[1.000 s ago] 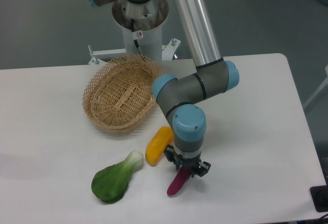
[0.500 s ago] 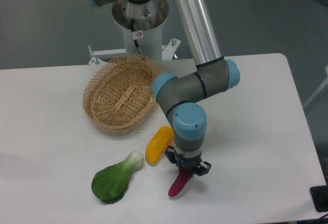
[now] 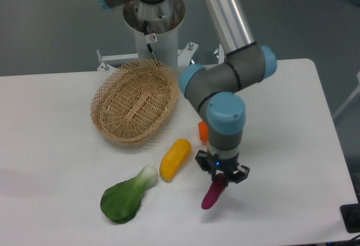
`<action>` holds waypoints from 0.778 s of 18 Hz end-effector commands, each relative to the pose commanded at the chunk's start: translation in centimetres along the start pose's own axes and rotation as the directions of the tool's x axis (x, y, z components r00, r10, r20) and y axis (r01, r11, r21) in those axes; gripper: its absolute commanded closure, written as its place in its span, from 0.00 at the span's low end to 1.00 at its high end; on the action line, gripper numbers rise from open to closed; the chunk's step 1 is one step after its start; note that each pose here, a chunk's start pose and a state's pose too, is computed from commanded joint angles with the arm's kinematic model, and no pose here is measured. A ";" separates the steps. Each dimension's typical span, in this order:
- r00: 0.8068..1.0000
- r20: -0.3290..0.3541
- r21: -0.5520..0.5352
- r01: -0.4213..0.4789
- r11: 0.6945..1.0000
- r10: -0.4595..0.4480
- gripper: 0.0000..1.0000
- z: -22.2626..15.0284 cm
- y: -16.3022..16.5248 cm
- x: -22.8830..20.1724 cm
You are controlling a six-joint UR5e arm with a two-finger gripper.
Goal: Pick up the sweet potato from the table
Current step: 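Lift the held sweet potato up off the table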
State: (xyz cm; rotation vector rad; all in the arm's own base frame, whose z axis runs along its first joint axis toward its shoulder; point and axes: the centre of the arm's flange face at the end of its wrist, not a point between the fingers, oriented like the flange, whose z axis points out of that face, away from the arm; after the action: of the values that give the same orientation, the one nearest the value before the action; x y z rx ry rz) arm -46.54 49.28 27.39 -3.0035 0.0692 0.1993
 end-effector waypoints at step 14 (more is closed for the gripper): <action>0.996 -0.008 -0.040 -0.092 0.995 0.092 0.81 -4.7 10.6 -8.0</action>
State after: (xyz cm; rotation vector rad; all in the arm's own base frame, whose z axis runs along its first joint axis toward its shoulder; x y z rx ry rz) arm -54.39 38.43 31.76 -3.0433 0.2074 0.2028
